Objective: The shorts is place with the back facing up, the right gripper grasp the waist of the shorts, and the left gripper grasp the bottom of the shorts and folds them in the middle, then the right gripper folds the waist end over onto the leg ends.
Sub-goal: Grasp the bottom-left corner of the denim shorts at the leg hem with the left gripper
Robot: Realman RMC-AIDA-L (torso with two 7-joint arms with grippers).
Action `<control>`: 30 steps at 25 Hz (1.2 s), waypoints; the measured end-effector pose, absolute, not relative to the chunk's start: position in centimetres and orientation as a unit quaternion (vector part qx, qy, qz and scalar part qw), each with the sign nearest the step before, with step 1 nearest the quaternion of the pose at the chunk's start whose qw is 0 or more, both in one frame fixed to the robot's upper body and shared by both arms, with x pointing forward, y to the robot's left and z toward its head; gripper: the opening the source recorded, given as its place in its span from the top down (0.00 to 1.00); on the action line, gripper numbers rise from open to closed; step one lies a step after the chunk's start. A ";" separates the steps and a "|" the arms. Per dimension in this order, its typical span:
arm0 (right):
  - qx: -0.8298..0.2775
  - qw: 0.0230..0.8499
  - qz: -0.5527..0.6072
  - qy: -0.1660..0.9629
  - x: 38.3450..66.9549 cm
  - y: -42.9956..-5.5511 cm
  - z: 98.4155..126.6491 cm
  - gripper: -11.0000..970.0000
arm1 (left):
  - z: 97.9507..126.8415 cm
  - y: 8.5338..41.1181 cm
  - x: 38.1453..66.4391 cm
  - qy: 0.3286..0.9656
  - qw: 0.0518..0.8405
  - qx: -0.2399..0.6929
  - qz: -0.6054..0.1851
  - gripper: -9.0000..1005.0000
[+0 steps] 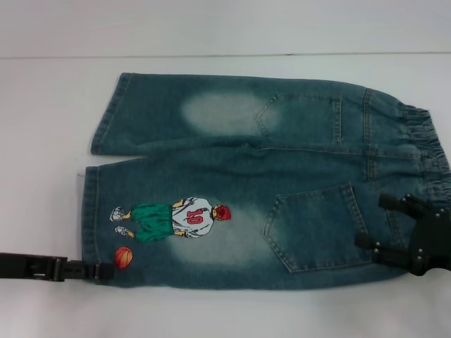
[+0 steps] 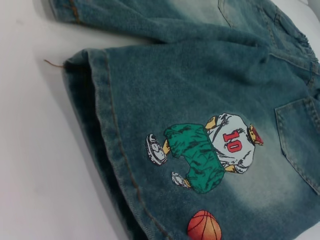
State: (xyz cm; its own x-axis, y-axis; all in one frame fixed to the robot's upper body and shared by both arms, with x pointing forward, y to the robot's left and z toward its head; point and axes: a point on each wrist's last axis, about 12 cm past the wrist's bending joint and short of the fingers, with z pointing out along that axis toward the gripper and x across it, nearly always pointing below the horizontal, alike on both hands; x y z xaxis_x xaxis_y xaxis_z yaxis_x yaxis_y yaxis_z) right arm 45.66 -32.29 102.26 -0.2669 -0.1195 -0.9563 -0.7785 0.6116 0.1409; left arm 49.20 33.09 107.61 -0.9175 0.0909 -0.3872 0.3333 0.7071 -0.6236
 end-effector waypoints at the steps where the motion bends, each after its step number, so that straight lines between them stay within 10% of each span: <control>1: -0.307 0.522 0.315 0.731 45.7 -32.3 102.2 0.02 | 107.6 33.0 49.3 0.909 0.165 0.118 -0.364 0.14; 30: -0.300 0.519 0.306 0.739 45.3 -32.7 101.9 0.02 | 108.4 32.4 49.5 0.910 0.161 0.135 -0.358 0.14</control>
State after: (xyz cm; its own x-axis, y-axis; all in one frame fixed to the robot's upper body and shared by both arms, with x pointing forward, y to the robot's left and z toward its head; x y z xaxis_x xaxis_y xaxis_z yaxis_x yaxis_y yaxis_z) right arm 45.26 -32.68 101.90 -0.2805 -0.1257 -0.9516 -0.7616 0.6326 0.1410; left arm 49.54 32.42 108.36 -0.9115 0.1310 -0.3899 0.3614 0.7076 -0.6072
